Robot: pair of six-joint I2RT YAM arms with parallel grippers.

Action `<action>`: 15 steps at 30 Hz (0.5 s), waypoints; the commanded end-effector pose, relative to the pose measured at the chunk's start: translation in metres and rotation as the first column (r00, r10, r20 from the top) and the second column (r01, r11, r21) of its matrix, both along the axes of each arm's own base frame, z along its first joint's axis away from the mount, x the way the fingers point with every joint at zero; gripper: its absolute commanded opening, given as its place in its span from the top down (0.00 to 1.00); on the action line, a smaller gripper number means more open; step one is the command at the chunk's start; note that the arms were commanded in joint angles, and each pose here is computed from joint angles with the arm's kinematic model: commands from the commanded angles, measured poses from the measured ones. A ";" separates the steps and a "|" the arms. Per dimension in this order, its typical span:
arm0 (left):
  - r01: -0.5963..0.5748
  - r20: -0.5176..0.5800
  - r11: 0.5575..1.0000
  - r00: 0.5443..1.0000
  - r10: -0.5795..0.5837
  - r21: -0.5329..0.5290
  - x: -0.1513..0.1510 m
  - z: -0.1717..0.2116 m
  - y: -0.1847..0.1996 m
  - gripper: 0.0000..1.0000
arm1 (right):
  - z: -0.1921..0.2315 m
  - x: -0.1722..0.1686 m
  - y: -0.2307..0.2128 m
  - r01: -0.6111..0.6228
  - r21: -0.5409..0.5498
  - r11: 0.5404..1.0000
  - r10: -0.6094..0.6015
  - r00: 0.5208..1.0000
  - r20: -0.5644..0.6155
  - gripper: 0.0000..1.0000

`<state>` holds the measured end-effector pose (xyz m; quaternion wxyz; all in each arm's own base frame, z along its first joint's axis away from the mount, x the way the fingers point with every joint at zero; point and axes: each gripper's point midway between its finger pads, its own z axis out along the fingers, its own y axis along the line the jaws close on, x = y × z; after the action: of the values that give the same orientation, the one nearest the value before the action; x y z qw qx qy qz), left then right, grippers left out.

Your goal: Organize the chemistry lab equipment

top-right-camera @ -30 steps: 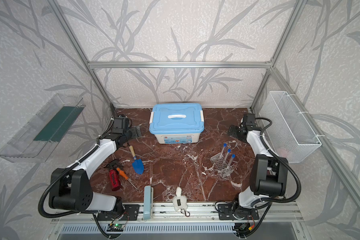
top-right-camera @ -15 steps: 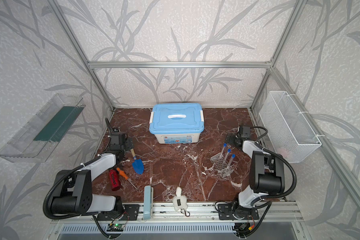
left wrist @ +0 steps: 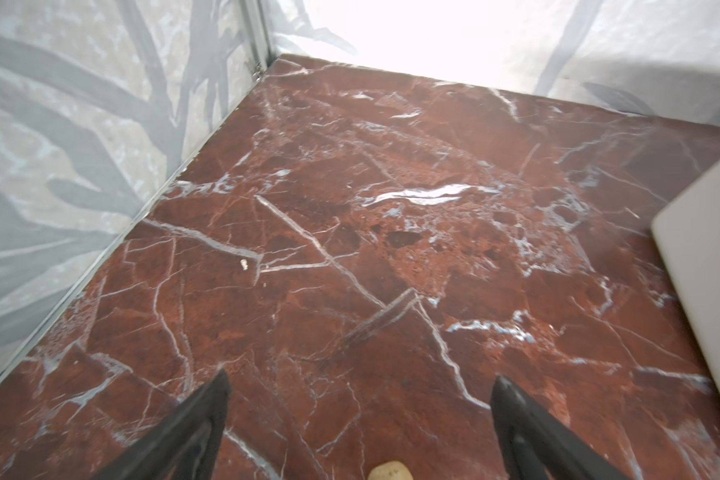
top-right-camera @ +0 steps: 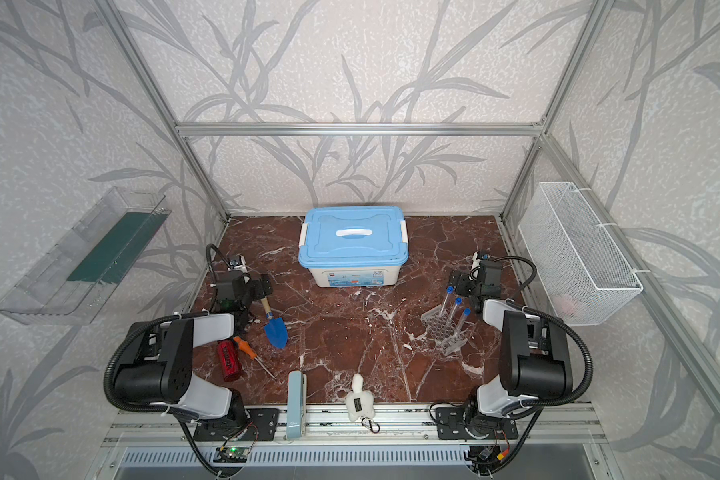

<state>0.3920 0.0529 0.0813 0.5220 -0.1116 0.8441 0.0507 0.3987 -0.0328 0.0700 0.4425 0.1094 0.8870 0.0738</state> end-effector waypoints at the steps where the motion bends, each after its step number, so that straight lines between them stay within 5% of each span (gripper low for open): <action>1: 0.075 0.125 0.997 0.989 -0.077 0.026 0.004 0.019 -0.010 0.01 | 0.032 0.004 0.005 -0.022 -0.056 0.998 0.031 0.986 0.162 0.01; 15: 0.186 0.142 0.982 0.972 -0.189 0.035 0.004 0.013 -0.028 0.01 | 0.038 -0.007 0.047 -0.133 -0.225 0.965 0.195 0.940 0.279 0.01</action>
<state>0.3942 0.0289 0.0883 0.5705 -0.0493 0.8198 0.0061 0.3889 0.0052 0.0855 0.5225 0.0160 0.8504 0.0594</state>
